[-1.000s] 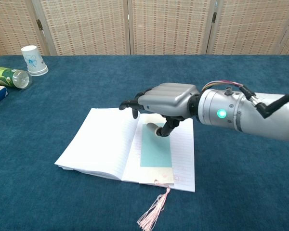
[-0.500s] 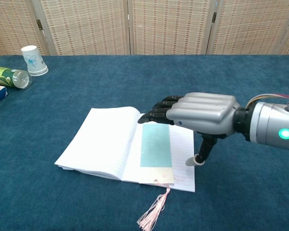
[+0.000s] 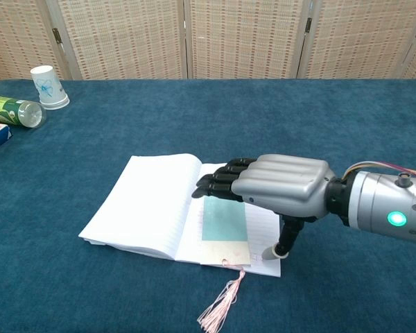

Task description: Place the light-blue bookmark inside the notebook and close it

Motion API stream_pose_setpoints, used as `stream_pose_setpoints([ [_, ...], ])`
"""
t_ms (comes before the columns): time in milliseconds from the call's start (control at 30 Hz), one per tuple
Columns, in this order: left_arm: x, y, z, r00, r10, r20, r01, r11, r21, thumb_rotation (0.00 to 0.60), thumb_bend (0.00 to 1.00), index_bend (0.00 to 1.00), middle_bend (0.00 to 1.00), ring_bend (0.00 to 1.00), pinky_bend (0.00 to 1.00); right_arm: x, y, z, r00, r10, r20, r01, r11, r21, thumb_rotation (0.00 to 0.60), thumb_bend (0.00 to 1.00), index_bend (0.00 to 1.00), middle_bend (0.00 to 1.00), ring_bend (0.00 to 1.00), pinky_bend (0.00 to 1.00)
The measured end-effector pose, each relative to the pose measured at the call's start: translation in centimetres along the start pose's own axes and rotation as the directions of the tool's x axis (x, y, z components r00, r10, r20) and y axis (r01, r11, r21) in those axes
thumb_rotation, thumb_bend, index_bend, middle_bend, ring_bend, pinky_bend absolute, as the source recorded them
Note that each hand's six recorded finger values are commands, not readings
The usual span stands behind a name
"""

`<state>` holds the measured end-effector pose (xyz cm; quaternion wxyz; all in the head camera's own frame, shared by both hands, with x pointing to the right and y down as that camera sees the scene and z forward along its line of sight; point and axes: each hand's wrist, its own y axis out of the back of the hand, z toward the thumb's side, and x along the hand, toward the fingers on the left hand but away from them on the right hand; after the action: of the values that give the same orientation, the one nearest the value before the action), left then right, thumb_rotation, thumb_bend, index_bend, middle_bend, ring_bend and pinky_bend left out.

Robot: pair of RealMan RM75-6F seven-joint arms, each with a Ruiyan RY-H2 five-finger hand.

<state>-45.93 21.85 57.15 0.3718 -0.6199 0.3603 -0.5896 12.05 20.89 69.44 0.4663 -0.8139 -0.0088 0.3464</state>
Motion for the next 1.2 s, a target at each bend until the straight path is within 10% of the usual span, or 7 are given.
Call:
stream_pose_setpoints([
  [1200,-0.3,-0.6,-1.2,1.000,-0.009,-0.020,0.008,1.000,-0.003,0.600,0.30,0.08,0.06,0.05,0.16,-2.0,1.1,2.3,0.999,-0.007,-0.046,0.009,0.999,0.041,0.600,0.07,0.00,0.03,0.00,0.03],
])
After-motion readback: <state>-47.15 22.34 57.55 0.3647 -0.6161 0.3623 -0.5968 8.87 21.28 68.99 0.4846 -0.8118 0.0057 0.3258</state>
